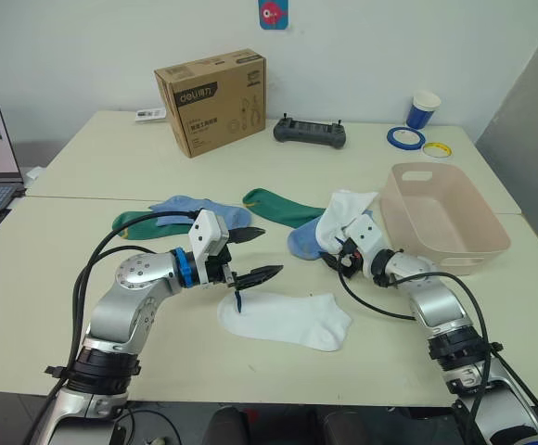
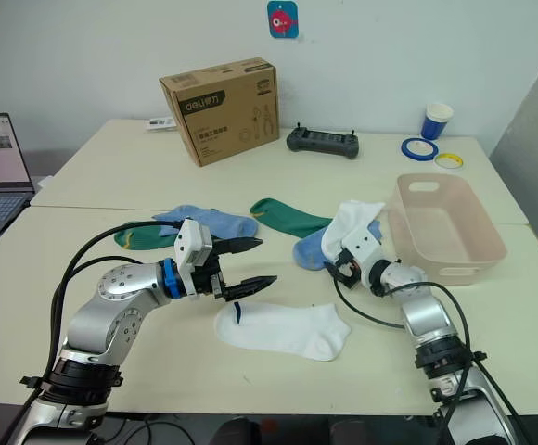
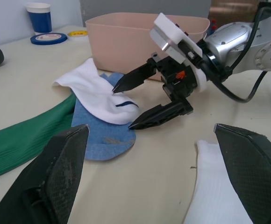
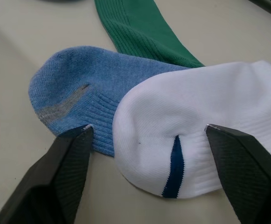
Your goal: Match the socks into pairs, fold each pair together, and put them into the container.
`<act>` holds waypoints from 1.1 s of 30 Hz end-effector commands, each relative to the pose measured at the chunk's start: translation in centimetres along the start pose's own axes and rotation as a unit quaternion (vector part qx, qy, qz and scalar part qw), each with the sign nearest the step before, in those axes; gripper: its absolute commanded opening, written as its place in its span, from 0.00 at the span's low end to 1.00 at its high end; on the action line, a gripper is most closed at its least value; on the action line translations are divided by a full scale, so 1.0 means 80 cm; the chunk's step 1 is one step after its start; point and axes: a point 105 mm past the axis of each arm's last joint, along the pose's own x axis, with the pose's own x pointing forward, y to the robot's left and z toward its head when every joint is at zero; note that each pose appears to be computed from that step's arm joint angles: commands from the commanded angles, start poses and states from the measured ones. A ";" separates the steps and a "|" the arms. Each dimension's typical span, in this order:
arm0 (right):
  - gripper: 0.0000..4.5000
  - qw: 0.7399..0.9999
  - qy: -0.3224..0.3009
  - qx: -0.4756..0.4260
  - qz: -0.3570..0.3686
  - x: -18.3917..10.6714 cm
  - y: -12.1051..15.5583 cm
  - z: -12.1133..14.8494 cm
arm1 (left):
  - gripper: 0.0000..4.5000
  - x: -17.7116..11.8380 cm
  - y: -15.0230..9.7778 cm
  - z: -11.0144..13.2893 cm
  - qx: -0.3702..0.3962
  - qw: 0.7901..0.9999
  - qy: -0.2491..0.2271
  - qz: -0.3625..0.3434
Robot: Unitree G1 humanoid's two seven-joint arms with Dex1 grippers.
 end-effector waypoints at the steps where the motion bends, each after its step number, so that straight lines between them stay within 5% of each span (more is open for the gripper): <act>1: 0.63 1.000 -0.008 -0.009 -0.020 -0.005 -0.014 0.008 | 1.00 0.001 0.000 0.018 0.024 1.000 -0.017 -0.002; 9: 0.00 1.000 -0.012 0.003 -0.023 -0.008 -0.018 0.010 | 1.00 0.000 0.000 0.014 0.026 1.000 -0.014 -0.001; 15: 0.00 0.999 -0.037 0.019 -0.007 -0.019 -0.018 0.029 | 1.00 0.000 0.000 0.011 0.003 1.000 -0.010 -0.002; 21: 0.00 0.995 -0.071 0.008 0.069 -0.040 0.021 0.066 | 1.00 -0.003 0.000 -0.019 -0.040 0.998 0.047 0.011; 27: 0.00 0.989 -0.075 0.007 0.131 -0.048 0.078 0.085 | 1.00 0.012 -0.018 0.001 -0.131 0.991 0.004 -0.024; 33: 0.00 0.987 -0.069 0.024 0.146 -0.044 0.103 0.086 | 1.00 0.014 -0.036 0.003 -0.201 0.977 0.030 -0.063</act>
